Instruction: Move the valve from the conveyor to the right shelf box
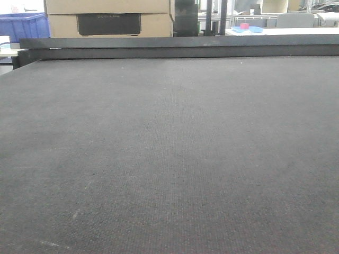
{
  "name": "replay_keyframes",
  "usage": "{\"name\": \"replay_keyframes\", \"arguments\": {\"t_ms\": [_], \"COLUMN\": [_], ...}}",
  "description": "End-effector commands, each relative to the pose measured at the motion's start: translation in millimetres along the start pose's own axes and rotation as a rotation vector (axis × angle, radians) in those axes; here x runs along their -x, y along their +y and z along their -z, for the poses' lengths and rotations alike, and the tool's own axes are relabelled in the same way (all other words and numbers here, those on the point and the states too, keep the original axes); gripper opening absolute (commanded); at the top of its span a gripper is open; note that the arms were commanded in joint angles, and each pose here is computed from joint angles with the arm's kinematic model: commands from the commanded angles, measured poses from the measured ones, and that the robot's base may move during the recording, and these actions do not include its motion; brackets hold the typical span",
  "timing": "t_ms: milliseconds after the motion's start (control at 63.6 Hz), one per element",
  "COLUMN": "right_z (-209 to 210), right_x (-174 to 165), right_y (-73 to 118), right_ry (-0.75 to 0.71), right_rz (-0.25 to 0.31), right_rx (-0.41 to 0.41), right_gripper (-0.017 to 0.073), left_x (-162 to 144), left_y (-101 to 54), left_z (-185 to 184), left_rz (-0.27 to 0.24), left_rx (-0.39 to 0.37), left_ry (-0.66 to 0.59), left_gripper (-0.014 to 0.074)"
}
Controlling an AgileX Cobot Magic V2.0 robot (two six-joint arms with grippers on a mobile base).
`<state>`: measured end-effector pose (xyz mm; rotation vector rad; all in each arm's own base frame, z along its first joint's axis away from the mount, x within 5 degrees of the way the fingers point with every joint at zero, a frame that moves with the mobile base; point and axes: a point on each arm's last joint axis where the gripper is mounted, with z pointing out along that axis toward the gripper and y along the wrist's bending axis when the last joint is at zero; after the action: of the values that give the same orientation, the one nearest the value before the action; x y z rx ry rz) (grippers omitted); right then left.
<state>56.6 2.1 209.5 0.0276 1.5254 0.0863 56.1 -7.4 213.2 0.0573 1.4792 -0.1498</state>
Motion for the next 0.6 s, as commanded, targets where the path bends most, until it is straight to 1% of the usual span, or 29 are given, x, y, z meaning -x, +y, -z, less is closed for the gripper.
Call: {"name": "replay_keyframes", "arguments": {"t_ms": [0, 582], "right_z": [0.3, 0.3], "right_x": [2.5, 2.5], "right_y": [-0.1, -0.1], "right_ry": [-0.028, -0.028], "right_rz": [0.003, 0.003], "right_rx": [-0.002, -0.002], "right_gripper": [-0.0163, -0.0163], "left_x": [2.5, 3.5], "left_y": [-0.4, -0.5], "left_z": [0.4, 0.5], "left_rz": [0.001, -0.001], "left_rx": [-0.005, -0.007], "left_ry": [-0.021, -0.033], "left_gripper": [-0.0111, -0.0111]}}
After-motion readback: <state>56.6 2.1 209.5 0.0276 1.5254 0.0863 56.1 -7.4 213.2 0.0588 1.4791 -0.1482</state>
